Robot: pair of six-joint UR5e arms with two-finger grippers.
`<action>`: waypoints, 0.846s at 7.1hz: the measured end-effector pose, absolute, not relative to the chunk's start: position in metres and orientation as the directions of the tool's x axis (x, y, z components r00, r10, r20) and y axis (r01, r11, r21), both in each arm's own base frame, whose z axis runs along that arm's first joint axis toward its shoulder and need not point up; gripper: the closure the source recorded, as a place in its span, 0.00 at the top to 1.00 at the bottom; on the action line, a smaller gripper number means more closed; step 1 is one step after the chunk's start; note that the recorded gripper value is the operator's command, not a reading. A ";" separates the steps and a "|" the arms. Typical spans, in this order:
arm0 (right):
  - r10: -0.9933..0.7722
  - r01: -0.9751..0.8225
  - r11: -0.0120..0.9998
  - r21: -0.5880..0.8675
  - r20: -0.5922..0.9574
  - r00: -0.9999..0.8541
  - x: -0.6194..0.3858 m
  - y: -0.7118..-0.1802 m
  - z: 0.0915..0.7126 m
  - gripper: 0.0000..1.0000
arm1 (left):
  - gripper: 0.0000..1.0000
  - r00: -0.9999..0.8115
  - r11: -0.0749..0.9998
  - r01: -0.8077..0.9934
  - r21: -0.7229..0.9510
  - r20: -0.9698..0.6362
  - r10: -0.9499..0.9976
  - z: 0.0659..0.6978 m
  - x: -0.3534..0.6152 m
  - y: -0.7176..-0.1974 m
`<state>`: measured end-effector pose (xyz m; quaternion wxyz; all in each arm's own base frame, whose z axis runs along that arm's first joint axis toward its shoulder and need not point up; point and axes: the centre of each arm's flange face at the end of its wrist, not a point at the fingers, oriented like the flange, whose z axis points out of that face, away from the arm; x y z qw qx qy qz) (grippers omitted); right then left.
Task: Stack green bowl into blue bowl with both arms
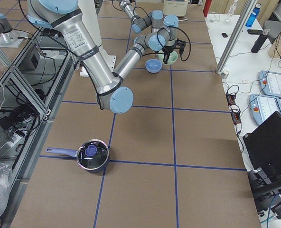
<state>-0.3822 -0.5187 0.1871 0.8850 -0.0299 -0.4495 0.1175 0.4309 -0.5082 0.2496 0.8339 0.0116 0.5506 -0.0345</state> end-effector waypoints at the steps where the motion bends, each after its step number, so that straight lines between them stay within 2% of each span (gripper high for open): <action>1: 0.238 -0.190 0.969 -0.155 0.784 0.573 -0.409 -0.506 0.179 0.00 | 0.98 0.373 0.998 0.066 0.006 -0.928 -0.019 0.271 0.355 -0.525; 3: 0.246 -0.215 0.965 -0.149 0.797 0.552 -0.464 -0.488 0.175 0.00 | 0.98 0.387 0.993 0.065 0.095 -0.920 0.062 0.340 0.226 -0.533; 6: 0.240 -0.228 0.965 -0.133 0.802 0.547 -0.512 -0.480 0.186 0.00 | 0.98 0.441 0.974 0.089 0.210 -0.885 0.150 0.433 0.090 -0.542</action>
